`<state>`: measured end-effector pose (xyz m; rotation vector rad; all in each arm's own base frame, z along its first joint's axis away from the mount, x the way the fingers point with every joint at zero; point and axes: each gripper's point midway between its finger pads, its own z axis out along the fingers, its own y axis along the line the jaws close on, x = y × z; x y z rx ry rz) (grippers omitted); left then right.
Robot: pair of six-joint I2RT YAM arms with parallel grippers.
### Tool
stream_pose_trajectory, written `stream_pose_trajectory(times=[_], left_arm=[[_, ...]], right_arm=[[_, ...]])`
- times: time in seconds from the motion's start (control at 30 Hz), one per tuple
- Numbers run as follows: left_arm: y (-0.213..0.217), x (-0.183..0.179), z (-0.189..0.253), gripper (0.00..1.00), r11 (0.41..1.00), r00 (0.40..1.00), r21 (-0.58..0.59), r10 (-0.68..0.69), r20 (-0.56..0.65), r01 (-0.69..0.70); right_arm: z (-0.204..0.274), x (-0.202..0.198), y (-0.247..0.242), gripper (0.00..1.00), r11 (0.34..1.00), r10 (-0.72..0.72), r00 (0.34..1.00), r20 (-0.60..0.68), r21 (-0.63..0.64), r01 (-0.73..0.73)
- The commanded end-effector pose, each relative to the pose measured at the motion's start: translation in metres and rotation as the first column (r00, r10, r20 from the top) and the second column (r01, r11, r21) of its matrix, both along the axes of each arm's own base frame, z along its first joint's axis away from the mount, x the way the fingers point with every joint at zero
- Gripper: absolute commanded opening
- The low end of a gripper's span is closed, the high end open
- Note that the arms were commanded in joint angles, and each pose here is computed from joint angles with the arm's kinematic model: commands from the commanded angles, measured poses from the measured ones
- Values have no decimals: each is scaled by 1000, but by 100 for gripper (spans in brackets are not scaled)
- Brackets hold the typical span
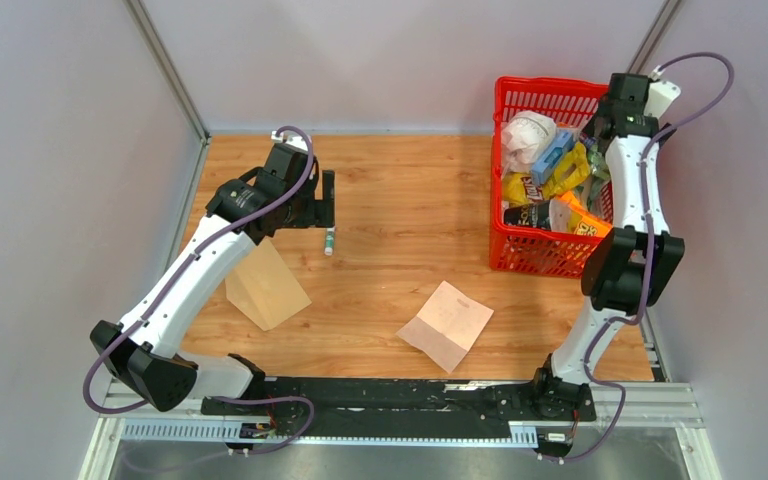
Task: Place the letter into the envelope and seal it
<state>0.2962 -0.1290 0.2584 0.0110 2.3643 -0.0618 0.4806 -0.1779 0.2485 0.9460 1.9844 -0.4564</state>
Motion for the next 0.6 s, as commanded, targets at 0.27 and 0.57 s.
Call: stream_pose_trajectory(times=[0.27,0.57], left_arm=[[-7,-3,6,97,998,999,-56,-28,27,29],[-8,-7,5,97,996,999,-83,-27,32,30]], right_arm=[[104,-38,79,100,994,108,985,135,-34,-104],[88,-70,255,100,855,494,851,178,79,-513]])
